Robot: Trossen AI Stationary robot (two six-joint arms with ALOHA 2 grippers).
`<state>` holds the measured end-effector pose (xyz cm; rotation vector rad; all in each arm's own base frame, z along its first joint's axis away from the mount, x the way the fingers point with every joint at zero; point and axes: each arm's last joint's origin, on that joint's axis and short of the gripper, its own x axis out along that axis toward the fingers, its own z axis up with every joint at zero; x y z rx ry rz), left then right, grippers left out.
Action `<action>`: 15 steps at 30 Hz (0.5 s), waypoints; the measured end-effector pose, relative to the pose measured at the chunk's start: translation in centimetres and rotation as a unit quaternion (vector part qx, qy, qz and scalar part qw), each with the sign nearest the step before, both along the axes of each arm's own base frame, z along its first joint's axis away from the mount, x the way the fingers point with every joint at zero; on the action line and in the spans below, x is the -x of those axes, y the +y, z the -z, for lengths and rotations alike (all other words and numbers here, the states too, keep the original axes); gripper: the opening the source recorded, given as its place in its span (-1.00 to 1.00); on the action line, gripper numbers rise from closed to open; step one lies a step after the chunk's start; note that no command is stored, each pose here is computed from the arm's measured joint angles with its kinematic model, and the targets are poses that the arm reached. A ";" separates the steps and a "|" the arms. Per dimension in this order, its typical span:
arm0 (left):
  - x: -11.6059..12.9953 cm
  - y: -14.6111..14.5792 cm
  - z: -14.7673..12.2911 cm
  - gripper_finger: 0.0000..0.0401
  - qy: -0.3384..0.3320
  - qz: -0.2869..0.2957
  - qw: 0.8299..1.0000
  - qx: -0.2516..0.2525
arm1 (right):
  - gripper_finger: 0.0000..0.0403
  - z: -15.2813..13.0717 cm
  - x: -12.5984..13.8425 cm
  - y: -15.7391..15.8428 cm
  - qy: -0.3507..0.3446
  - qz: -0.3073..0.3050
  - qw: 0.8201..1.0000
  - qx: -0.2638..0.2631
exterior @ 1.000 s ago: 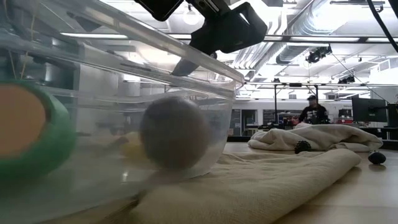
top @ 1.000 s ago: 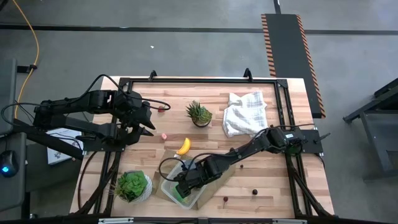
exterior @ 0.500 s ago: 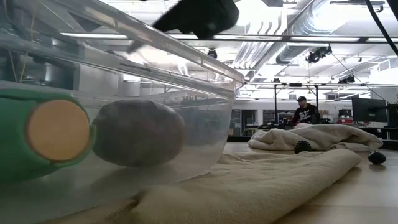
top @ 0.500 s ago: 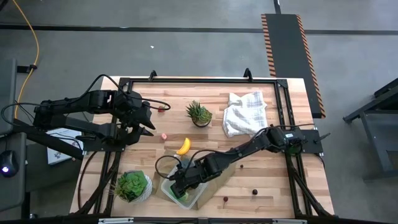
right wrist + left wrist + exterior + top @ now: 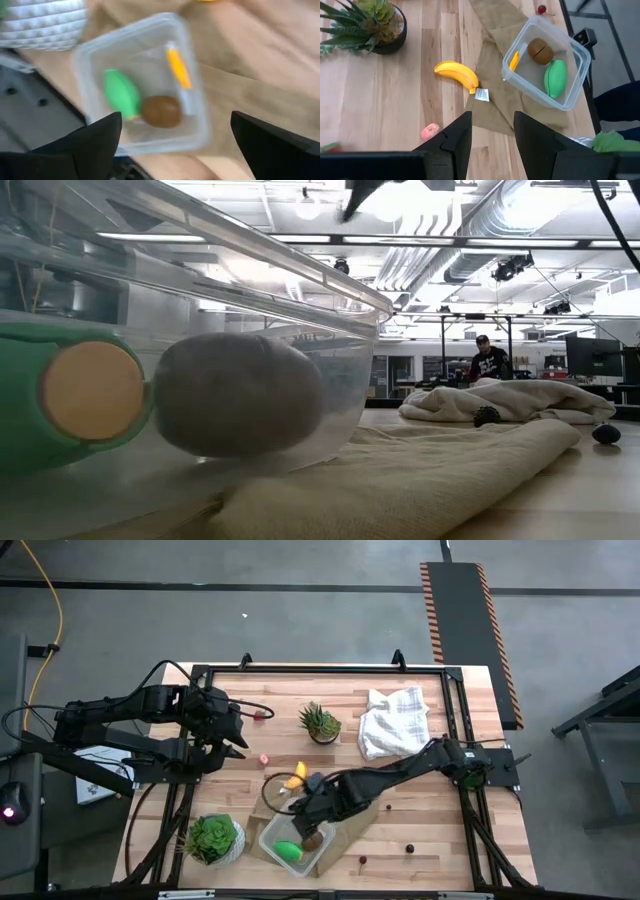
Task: Pick and placing Produce into tupperware
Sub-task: Put the strawberry into the container
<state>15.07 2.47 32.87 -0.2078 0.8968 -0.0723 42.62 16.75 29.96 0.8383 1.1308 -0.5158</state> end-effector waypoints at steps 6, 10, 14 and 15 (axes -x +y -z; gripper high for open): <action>0.1 0.1 0.1 -0.33 0.007 -0.006 1.000 -0.013 | 0.56 -1.4 2.6 -0.8 0.062 0.020 0.997 0.038; 0.1 0.1 0.1 -0.33 0.006 -0.007 1.000 -0.015 | 0.36 -2.1 3.8 -1.4 0.095 0.019 0.993 0.059; -0.1 0.2 0.0 -0.33 -0.001 -0.013 1.000 -0.023 | 0.20 -2.8 4.1 -1.7 0.086 -0.002 0.995 0.058; -0.1 0.2 0.0 -0.33 0.000 -0.014 1.000 -0.025 | 0.16 -3.1 4.2 -1.8 0.082 -0.003 0.995 0.056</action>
